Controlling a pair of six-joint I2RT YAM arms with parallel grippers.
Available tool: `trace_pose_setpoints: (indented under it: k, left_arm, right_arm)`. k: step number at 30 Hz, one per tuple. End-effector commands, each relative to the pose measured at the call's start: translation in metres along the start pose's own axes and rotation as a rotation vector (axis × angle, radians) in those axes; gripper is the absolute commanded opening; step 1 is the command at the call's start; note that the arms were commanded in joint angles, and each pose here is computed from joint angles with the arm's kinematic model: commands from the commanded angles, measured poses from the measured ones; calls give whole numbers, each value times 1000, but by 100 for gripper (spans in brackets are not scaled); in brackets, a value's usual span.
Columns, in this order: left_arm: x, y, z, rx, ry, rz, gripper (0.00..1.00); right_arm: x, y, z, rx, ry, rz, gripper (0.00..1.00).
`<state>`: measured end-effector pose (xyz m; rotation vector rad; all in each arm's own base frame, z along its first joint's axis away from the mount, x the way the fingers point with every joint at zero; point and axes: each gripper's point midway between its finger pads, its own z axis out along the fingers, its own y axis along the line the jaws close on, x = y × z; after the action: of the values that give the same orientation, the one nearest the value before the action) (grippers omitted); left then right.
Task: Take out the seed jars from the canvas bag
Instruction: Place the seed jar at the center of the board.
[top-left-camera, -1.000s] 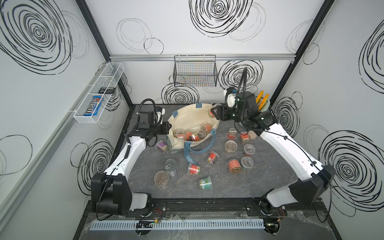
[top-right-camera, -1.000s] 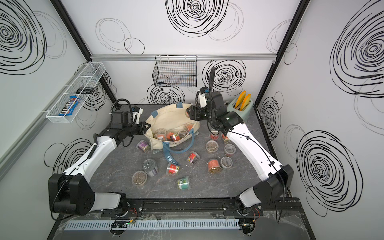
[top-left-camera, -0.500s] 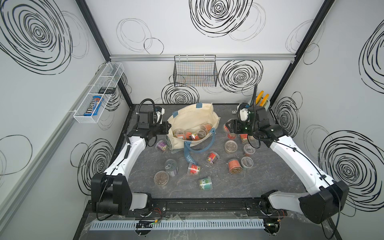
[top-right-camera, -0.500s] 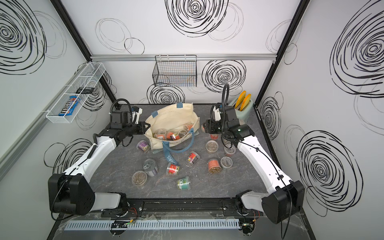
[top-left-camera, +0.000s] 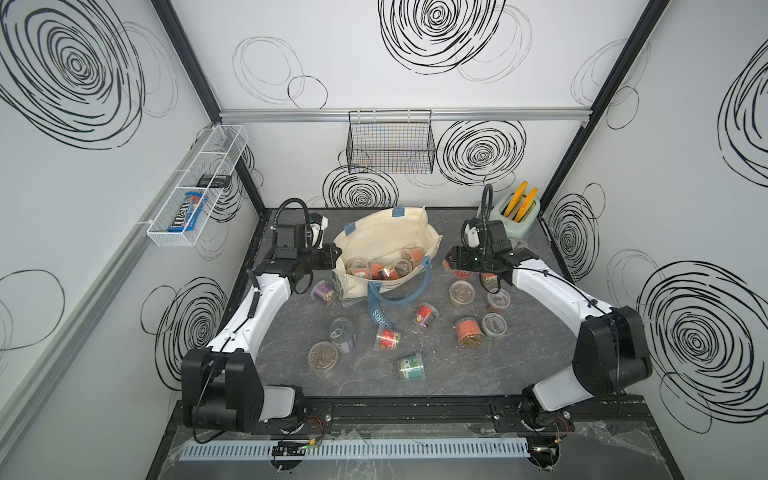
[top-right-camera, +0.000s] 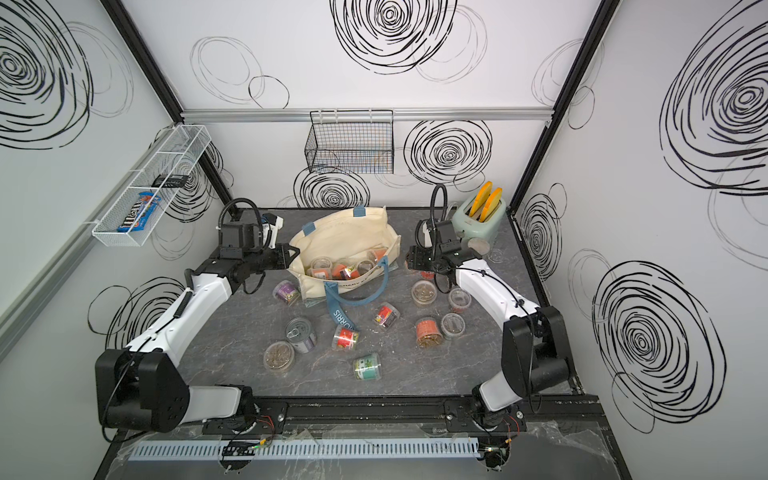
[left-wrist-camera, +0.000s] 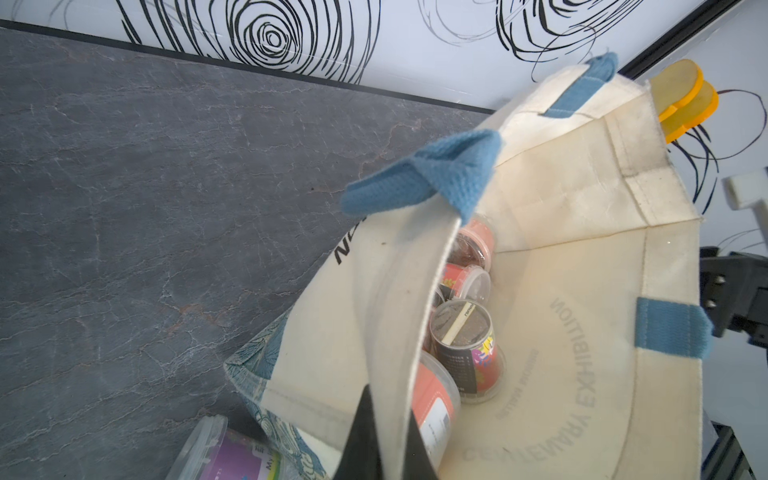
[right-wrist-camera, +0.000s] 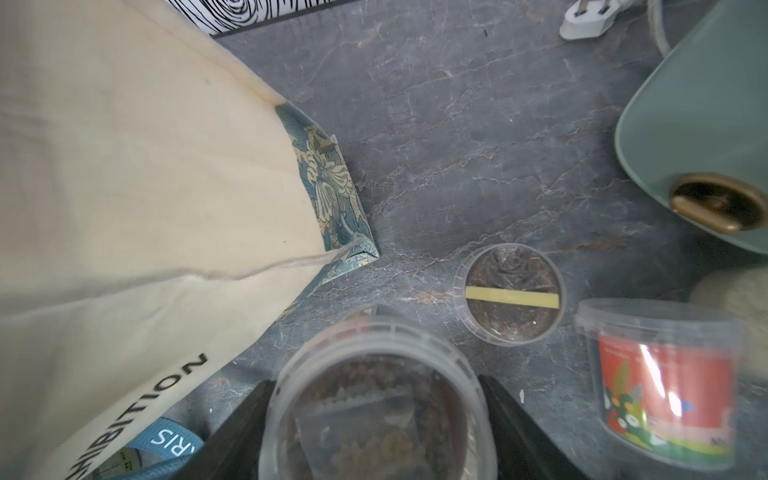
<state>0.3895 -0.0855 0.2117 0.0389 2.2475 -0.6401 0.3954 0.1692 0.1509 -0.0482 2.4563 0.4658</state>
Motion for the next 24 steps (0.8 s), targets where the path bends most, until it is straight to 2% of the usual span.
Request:
trace_pose_setpoints:
  k: [1, 5, 13, 19, 24]
  left_arm:
    - [-29, -8, -15, 25, -126, 50, 0]
    - [-29, -7, -15, 27, -127, 49, 0]
    - [-29, -9, -16, 37, -131, 48, 0]
    - [-30, -9, -17, 41, -139, 55, 0]
    - [-33, -6, -19, 32, -145, 45, 0]
  right_arm:
    - [-13, 3, 12, 1, -4, 5, 67]
    - [-4, -7, 39, 47, 78, 5, 67]
    - [15, -14, 74, 106, 156, -31, 68]
    - [39, -21, 84, 144, 205, -45, 69]
    - [46, -22, 87, 158, 209, -57, 71]
